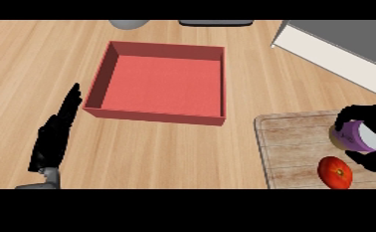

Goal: Pick the can from the cutting board and place it in the cardboard box

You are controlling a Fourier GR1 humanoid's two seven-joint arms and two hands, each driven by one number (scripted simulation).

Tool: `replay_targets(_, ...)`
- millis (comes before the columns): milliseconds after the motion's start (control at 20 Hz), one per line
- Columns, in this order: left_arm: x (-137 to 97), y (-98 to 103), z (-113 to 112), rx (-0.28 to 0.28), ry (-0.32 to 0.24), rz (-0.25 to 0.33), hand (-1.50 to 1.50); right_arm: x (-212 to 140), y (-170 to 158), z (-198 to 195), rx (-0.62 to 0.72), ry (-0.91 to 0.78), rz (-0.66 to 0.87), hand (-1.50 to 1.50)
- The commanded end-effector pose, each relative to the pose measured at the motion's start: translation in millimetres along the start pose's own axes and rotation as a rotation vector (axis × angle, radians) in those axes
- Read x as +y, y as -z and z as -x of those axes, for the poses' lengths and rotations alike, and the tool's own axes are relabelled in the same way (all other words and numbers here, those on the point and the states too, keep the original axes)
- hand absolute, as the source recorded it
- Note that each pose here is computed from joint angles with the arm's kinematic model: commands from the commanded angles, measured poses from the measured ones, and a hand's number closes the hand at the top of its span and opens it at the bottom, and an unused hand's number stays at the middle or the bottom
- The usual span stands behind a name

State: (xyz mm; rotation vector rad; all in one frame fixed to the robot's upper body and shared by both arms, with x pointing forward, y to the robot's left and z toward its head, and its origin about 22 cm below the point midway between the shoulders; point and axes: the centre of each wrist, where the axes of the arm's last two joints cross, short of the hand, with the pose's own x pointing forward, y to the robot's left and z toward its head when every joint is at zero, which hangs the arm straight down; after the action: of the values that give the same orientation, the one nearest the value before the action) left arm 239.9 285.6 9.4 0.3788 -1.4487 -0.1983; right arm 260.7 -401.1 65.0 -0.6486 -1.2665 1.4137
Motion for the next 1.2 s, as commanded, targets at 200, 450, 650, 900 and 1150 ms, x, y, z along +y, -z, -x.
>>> replay_targets(200,-25,12,-23,-0.084,0.013,0.121,0.0,-55,110,-70,-0.229,-0.203,0.096,1.5)
replay_targets(450,-27,17,-25,-0.074,0.001,0.096,0.0,-87,157,-82,-0.281,-0.221,0.171,1.5)
replay_targets(650,-13,21,-3,-0.039,0.011,0.047,0.0,-101,179,-84,-0.37,-0.143,0.195,1.5)
replay_targets(900,-20,12,-8,-0.044,0.006,0.058,0.0,-135,187,-97,-0.644,0.134,0.25,1.5)
replay_targets(1150,-16,13,-6,-0.028,0.006,0.033,0.0,-156,204,-129,-0.812,0.302,0.22,1.5)
